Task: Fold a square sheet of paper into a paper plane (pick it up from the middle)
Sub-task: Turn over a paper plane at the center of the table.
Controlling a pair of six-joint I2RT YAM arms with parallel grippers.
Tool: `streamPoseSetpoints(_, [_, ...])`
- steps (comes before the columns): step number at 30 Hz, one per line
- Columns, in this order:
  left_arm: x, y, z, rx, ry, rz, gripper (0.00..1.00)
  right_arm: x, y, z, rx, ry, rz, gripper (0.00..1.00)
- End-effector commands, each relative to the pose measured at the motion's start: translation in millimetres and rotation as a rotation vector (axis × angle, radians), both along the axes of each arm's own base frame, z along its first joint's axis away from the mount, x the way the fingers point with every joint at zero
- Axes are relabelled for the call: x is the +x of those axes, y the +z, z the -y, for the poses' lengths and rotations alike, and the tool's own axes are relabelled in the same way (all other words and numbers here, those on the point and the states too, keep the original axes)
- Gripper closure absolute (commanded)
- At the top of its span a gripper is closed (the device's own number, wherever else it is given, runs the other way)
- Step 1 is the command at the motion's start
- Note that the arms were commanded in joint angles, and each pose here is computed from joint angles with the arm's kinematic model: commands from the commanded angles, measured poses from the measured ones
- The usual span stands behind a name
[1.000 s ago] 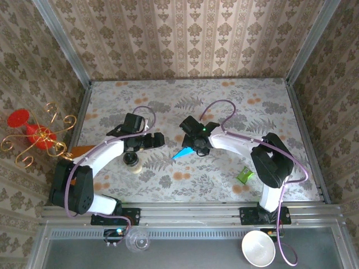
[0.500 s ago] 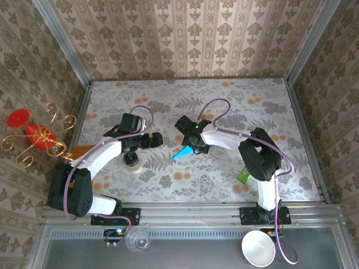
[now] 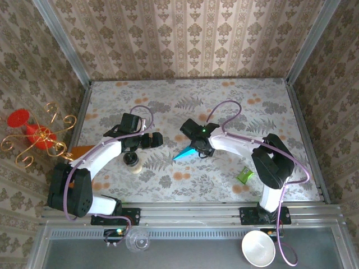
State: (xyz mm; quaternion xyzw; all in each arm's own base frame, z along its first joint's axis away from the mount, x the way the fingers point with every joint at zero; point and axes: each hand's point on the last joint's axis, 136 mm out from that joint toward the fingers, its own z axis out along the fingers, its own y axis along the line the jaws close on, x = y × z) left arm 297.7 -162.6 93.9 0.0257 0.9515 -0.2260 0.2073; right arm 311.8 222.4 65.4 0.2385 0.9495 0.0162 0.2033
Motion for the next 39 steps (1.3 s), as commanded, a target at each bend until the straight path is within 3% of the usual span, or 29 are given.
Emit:
streamPoseSetpoints(1, [-4.0, 0.5, -0.5, -0.007, -0.009, -0.012, 0.00, -1.7, 0.4, 4.2, 0.006, -0.042, 0.020, 0.44])
streamPoseSetpoints(16, [-4.3, -1.5, 0.7, -0.007, -0.017, -0.024, 0.00, -4.4, -17.4, -13.9, 0.097, -0.035, -0.025, 0.46])
streamPoseSetpoints(25, [-6.3, -3.8, 3.7, -0.022, -0.029, -0.037, 0.00, -1.7, -9.0, -22.2, 0.150, -0.008, 0.000, 0.38])
streamPoseSetpoints(32, [-7.5, -4.8, 5.7, -0.031, -0.032, -0.044, 0.00, 5.1, -5.9, -32.2, 0.161, 0.029, 0.019, 0.21])
streamPoseSetpoints(39, [-8.6, -6.3, 5.0, -0.028, -0.031, -0.049, 0.00, -2.9, -21.7, -29.9, 0.128, 0.016, -0.042, 0.22])
